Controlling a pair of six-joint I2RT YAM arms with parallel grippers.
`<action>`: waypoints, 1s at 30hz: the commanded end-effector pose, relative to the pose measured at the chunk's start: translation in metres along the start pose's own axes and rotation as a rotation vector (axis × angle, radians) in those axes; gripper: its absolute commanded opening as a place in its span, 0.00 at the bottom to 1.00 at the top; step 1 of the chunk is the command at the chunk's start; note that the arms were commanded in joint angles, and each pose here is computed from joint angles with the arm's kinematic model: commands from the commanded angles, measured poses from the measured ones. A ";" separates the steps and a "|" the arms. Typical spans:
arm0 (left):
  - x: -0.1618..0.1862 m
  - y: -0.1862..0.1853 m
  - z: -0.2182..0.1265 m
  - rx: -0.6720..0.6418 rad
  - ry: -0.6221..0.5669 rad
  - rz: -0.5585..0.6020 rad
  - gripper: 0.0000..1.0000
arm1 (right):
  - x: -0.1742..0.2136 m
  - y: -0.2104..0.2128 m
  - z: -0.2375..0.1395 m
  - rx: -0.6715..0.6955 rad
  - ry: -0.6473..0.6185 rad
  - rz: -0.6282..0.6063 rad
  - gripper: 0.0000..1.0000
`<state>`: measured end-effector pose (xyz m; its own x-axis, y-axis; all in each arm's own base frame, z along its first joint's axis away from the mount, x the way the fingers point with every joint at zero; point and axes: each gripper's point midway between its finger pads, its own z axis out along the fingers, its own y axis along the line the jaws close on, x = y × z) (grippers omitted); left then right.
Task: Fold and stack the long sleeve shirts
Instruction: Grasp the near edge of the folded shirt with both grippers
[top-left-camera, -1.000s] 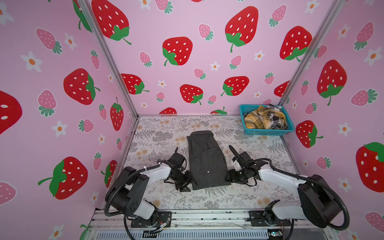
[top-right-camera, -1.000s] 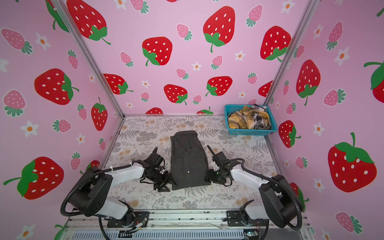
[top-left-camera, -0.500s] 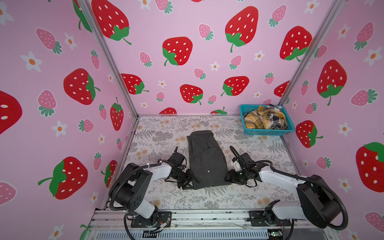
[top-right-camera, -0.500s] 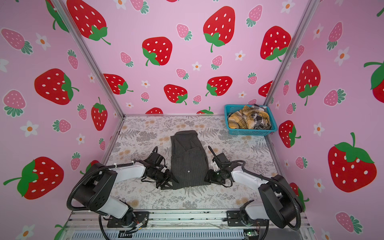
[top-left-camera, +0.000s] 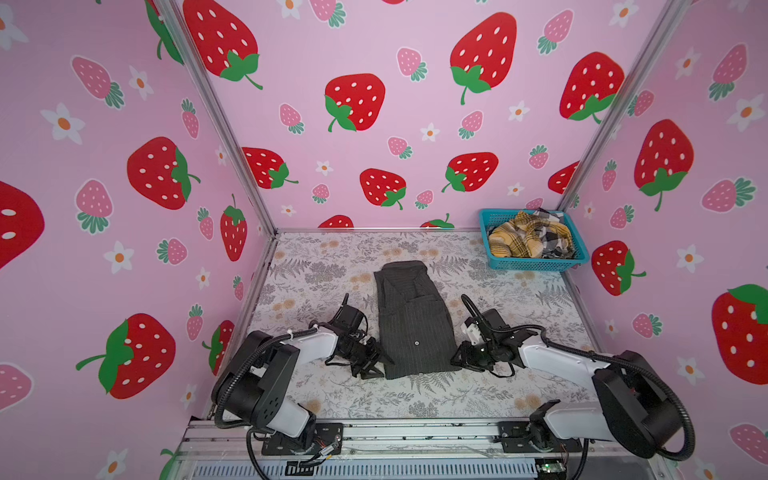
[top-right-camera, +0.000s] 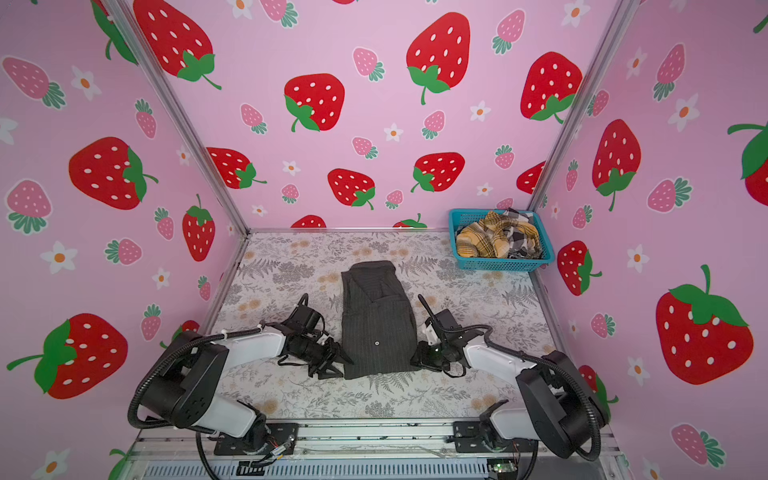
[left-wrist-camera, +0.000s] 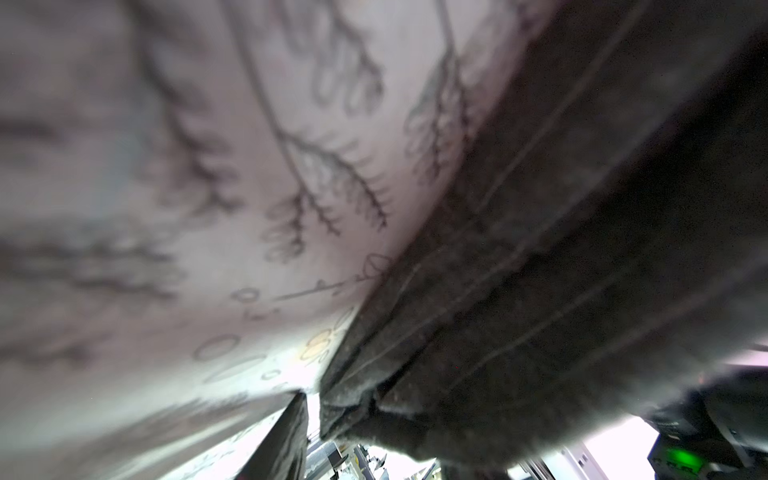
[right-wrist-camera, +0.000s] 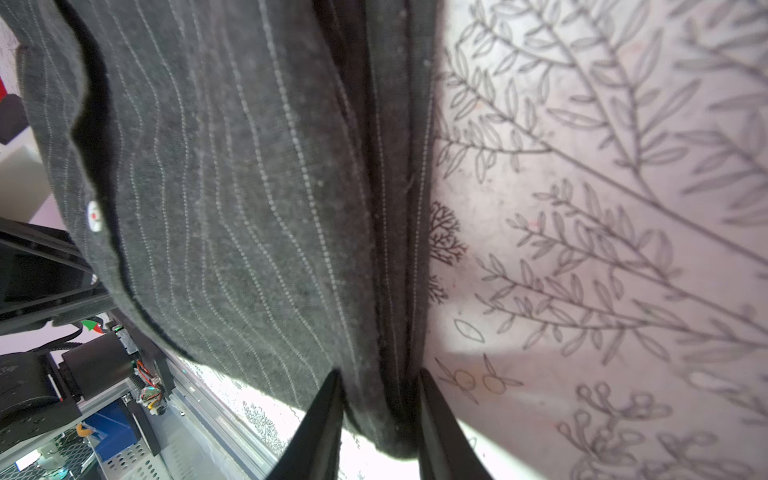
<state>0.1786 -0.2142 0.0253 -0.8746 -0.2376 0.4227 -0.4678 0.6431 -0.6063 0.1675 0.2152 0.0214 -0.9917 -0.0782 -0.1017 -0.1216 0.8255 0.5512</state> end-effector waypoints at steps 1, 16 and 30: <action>-0.006 0.037 0.013 -0.128 -0.038 -0.074 0.47 | 0.018 -0.022 0.005 0.069 0.045 0.056 0.31; -0.010 0.035 0.018 -0.101 -0.046 -0.090 0.31 | 0.018 -0.025 0.004 0.085 0.038 0.050 0.25; -0.007 0.029 0.015 -0.094 -0.037 -0.065 0.00 | 0.014 -0.010 0.002 0.033 0.031 0.015 0.03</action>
<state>0.1935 -0.2243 0.0176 -0.9157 -0.2194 0.3366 -0.3953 0.6421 -0.6569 0.1650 0.2143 0.0188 -0.9920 -0.0776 -0.0995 -0.1199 0.8263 0.5503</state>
